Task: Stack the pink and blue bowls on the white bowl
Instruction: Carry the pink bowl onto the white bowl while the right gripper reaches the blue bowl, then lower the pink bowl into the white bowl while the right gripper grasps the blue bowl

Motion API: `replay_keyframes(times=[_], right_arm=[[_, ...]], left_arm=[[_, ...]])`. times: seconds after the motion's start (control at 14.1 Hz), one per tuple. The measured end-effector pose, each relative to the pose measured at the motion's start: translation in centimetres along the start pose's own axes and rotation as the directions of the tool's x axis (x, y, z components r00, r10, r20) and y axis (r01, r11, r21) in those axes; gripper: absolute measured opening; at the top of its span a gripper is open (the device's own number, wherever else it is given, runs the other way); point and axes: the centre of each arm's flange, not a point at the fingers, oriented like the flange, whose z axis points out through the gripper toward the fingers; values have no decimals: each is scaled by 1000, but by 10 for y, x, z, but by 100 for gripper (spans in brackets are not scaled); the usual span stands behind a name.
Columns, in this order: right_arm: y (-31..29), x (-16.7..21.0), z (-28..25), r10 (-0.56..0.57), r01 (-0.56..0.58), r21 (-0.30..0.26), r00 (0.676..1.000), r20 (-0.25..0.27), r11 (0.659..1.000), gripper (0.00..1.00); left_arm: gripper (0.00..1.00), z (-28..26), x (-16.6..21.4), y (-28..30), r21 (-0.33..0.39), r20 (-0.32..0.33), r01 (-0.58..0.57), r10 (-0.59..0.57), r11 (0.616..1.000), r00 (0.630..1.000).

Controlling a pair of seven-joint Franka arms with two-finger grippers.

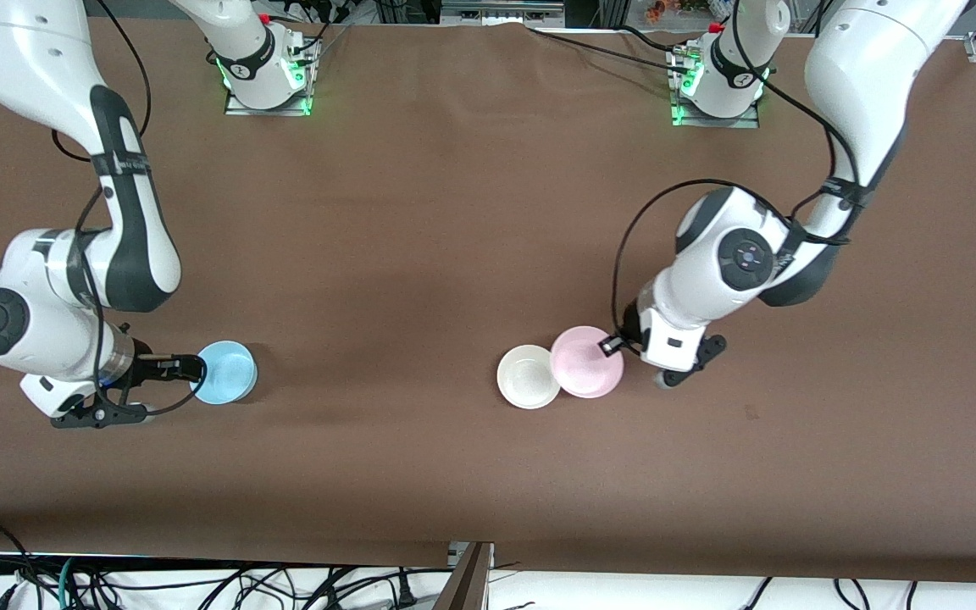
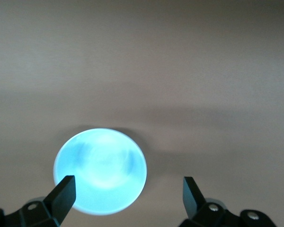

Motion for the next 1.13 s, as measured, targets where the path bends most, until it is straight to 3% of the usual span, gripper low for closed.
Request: replay_keyframes(times=[0.42,0.85,0.99,1.13], right_arm=[[4,4,43,-3,4,44,1000,-23,999,98],[2,-10,74,-5,3,56,999,40,998,90],[2,-15,81,-5,2,58,998,56,998,85],[2,-17,84,-5,1,59,998,63,998,70]], left_arm=[[3,56,-36,26,-14,-70,52,-53,999,996],[3,67,-38,32,-36,-93,84,-87,996,992],[3,73,-38,33,-42,-89,91,-95,995,992],[3,80,-40,33,-44,-85,96,-99,994,991]])
